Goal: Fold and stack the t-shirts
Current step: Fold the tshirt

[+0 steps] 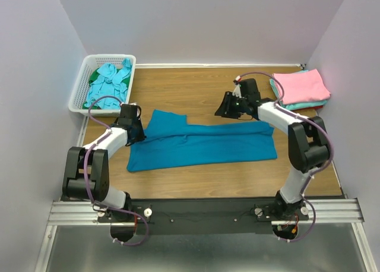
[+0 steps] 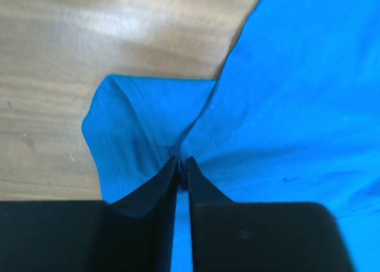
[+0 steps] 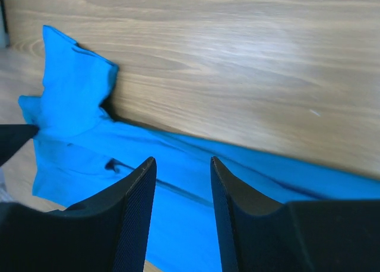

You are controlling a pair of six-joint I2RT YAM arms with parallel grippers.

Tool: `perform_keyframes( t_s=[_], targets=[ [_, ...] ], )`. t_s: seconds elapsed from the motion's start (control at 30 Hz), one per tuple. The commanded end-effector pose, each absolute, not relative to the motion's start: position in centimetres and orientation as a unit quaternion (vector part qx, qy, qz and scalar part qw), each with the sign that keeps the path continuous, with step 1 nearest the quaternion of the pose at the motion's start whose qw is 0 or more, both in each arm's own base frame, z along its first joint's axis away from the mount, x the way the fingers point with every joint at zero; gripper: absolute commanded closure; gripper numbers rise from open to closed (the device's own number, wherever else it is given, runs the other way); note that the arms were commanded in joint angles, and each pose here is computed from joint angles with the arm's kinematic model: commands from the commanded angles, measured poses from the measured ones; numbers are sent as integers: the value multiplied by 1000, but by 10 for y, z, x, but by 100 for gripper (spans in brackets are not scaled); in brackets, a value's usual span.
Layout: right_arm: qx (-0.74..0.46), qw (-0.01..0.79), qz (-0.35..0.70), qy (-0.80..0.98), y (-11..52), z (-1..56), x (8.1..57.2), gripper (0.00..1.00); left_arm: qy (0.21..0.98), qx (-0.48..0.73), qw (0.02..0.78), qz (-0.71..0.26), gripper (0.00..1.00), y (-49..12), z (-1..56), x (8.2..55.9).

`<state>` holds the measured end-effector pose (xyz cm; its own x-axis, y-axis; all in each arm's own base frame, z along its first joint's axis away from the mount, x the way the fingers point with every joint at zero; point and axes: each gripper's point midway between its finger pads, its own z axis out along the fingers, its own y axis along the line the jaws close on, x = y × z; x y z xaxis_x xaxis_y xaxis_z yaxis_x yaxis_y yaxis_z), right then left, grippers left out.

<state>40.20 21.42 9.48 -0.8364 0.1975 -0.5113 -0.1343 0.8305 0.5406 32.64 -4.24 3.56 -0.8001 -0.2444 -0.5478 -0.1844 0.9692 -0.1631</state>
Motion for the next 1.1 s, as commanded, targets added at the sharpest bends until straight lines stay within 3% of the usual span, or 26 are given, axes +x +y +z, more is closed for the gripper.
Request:
perform_keyframes(
  t_s=[0.0, 0.17, 0.2, 0.63, 0.8, 0.87, 0.93, 1.07],
  targets=[
    [-3, 273, 348, 897, 261, 102, 413, 50, 948, -126, 287, -52, 73, -40, 34, 318],
    [-18, 247, 375, 893, 306, 87, 419, 48, 935, -130, 323, -58, 35, -40, 56, 322],
    [-19, 232, 375, 897, 312, 73, 419, 47, 929, -132, 341, -61, 33, -39, 68, 323],
    [-25, 179, 412, 893, 386, 27, 428, 47, 846, -110, 513, -99, 32, -38, 156, 309],
    [-29, 163, 410, 897, 396, 6, 423, 50, 829, -105, 540, -102, 33, -38, 169, 310],
    [-40, 165, 413, 895, 401, 7, 422, 54, 830, -104, 538, -102, 33, -38, 166, 311],
    [-54, 169, 416, 892, 406, 9, 422, 74, 834, -102, 533, -103, 33, -40, 163, 314],
    [-87, 180, 428, 882, 414, 28, 416, 91, 838, -103, 527, -99, 33, -38, 160, 316]
  ],
)
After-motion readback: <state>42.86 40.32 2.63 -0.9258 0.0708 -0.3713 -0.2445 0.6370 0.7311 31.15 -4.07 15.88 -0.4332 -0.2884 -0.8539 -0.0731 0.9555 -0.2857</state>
